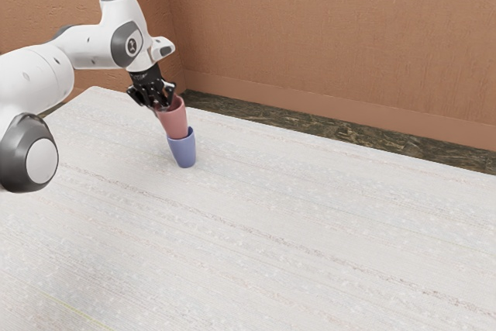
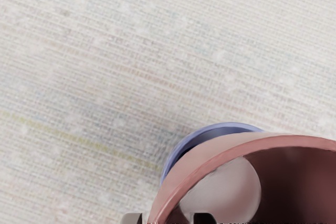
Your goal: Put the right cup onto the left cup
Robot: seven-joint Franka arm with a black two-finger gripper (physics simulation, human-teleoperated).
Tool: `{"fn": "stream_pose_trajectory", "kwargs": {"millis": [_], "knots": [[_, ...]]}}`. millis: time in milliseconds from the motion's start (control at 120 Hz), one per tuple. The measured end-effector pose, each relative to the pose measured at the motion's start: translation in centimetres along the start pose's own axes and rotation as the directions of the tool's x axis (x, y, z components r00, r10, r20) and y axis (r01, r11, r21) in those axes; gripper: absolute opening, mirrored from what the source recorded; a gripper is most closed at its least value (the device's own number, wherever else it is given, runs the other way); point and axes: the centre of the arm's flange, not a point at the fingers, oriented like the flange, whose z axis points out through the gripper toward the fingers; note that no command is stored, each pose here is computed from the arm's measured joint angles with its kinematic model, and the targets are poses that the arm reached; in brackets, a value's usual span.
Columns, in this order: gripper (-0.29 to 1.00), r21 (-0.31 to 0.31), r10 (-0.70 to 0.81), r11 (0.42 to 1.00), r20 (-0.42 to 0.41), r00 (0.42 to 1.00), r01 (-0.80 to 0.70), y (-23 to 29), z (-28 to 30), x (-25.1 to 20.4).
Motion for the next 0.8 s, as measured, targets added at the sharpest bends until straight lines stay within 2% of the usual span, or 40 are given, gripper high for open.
{"fn": "stream_pose_trajectory", "kwargs": {"millis": [133,292,458,600,800], "knots": [[0.37,-0.016,0.006,1.000,-0.012,1.000,-0.006,0.4,-1.7,-0.2],[0.55,-0.028,0.033,0.999,-0.021,0.999,-0.034,2.1,-6.4,-2.5],[0.63,-0.036,0.084,0.996,-0.043,0.996,-0.085,5.5,-12.1,-6.4],[0.67,0.005,0.136,0.991,-0.055,0.989,-0.136,9.0,-16.9,-11.9],[0.69,0.044,0.125,0.991,-0.045,0.991,-0.123,8.8,-19.3,-17.2]]}}
